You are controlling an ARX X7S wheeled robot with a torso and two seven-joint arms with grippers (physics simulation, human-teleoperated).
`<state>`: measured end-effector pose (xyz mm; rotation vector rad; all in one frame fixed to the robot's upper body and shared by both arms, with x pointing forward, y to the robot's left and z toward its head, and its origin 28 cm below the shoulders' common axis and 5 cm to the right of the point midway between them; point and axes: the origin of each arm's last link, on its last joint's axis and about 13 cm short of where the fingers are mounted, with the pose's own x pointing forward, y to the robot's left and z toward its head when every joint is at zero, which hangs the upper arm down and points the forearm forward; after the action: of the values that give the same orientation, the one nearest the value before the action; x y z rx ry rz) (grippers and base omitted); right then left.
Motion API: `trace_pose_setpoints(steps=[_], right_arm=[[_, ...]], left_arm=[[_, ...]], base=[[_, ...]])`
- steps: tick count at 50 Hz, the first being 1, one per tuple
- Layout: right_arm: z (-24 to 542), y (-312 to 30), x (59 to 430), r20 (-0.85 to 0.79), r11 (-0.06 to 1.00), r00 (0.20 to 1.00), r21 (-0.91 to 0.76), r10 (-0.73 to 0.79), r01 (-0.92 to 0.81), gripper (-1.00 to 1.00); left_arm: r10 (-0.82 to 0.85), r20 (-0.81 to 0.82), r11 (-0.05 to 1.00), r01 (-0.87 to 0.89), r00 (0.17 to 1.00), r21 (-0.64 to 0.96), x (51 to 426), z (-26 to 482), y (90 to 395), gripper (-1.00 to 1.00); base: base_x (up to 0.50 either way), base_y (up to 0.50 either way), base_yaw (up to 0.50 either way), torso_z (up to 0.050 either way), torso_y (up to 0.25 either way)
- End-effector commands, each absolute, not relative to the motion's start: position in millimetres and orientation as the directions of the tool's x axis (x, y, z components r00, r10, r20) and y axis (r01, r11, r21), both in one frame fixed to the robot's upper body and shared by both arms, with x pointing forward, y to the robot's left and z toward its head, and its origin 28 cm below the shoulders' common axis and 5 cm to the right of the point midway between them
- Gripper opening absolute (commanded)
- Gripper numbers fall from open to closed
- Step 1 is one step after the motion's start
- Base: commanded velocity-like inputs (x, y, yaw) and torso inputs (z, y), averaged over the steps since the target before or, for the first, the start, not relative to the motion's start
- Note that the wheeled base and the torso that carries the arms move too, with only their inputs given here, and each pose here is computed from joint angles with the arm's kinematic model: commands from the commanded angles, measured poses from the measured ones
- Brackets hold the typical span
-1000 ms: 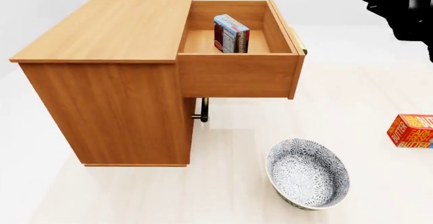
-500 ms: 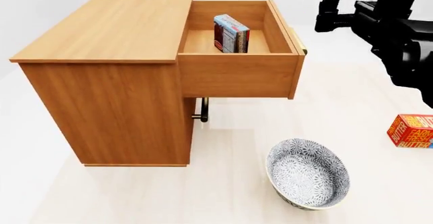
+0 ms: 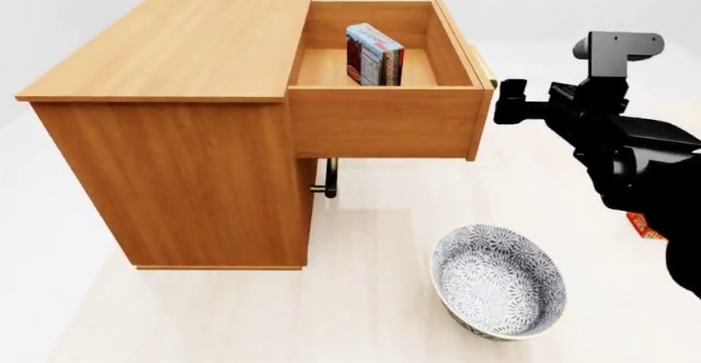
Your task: Put the chocolate pudding in the top drawer of the cabinet and close it.
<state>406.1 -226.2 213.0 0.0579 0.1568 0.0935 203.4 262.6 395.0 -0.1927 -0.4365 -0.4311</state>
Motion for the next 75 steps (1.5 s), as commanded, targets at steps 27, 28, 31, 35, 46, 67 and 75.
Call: trace_pose_setpoints(steps=[27,28,31,35,46,67,75], right_arm=[[201.6,-170.8,410.7,-0.143,0.95,0.941,0.099,0.307,-0.295,1.0],[201.4,-168.8,411.0,-0.143,0.948,0.938,0.1,0.314,-0.302,1.0],[201.6,-162.6,411.6,-0.142,0.941,0.931,0.1,0.336,-0.324,1.0],[203.1,-155.7,413.1,-0.137,0.932,0.923,0.102,0.359,-0.347,1.0],[202.1,-134.7,419.6,-0.135,0.906,0.897,0.107,0.421,-0.409,1.0],[201.9,-95.2,427.8,-0.129,0.849,0.841,0.132,0.526,-0.511,1.0],[200.3,-83.0,428.9,-0.128,0.828,0.82,0.139,0.558,-0.543,1.0]], left_arm=[[-0.359,0.449,0.891,0.444,0.819,-0.098,202.2,392.6,263.9,1.0],[-0.358,0.448,0.891,0.444,0.819,-0.099,202.4,392.2,264.0,1.0],[-0.357,0.448,0.891,0.443,0.82,-0.1,202.5,391.3,264.4,1.0],[-0.356,0.447,0.891,0.442,0.82,-0.102,202.6,390.7,264.8,1.0],[-0.352,0.453,0.893,0.439,0.819,-0.1,199.9,391.4,265.9,1.0],[-0.342,0.458,0.897,0.43,0.82,-0.1,192.2,390.9,266.9,1.0],[-0.336,0.458,0.899,0.425,0.823,-0.104,190.5,390.0,267.8,1.0]], base=[[0.0,0.0,0.0,0.0,0.0],[0.0,0.0,0.0,0.0,0.0],[0.0,0.0,0.0,0.0,0.0],[0.0,0.0,0.0,0.0,0.0],[0.0,0.0,0.0,0.0,0.0],[0.0,0.0,0.0,0.0,0.0],[0.0,0.0,0.0,0.0,0.0]])
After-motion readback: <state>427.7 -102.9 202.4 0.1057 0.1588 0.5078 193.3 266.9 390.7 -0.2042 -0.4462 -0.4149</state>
